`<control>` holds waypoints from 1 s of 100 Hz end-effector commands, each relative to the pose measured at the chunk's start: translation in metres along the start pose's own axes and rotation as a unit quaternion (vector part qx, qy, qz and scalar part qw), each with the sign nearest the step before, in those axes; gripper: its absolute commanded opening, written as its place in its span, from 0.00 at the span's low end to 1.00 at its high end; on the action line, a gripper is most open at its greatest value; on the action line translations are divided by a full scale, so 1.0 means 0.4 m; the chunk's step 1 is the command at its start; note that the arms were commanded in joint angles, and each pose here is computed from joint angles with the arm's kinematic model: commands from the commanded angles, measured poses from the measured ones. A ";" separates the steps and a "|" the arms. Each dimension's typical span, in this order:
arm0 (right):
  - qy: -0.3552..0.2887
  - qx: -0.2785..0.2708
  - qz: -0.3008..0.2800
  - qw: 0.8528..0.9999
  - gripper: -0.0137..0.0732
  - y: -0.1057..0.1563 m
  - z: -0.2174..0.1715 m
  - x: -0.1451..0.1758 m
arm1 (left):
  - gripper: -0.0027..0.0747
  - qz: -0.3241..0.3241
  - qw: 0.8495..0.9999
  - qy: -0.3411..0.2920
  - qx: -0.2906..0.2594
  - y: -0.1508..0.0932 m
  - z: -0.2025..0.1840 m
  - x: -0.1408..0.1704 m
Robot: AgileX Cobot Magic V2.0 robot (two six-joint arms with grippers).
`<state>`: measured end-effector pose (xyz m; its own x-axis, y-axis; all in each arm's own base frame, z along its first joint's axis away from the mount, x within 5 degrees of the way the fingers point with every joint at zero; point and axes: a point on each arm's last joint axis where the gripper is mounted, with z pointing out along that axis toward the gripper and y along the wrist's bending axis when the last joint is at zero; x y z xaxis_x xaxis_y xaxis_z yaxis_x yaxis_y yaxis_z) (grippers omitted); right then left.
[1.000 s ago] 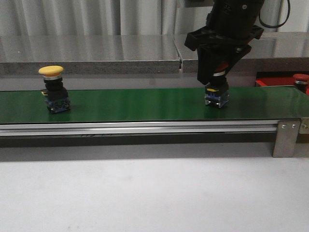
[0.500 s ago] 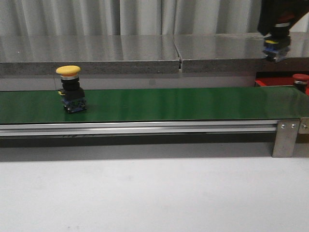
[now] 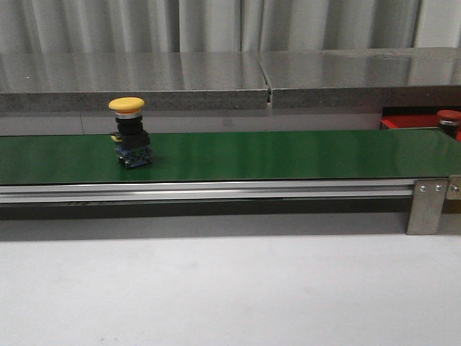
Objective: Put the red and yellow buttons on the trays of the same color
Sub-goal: 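Lower the red button into the red tray and release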
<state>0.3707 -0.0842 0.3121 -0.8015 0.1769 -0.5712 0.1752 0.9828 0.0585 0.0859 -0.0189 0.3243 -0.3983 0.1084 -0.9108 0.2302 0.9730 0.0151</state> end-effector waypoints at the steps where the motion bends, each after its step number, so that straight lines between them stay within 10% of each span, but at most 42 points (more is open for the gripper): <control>1: -0.085 0.009 0.008 0.996 0.33 -0.010 -0.050 -0.027 | 0.01 -0.005 0.999 -0.046 0.000 0.000 -0.009 -0.033; 100: -0.053 -0.026 0.074 0.996 0.33 -0.022 0.229 -0.049 | 0.01 -0.005 0.999 -0.046 0.000 0.000 -0.009 -0.033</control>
<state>0.4316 -0.0981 0.2164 -0.7807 0.3114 -0.5419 0.2588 0.9503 0.1732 0.0859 -0.0189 0.3243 -0.3982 0.1088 -0.9108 0.2304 0.9730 0.0155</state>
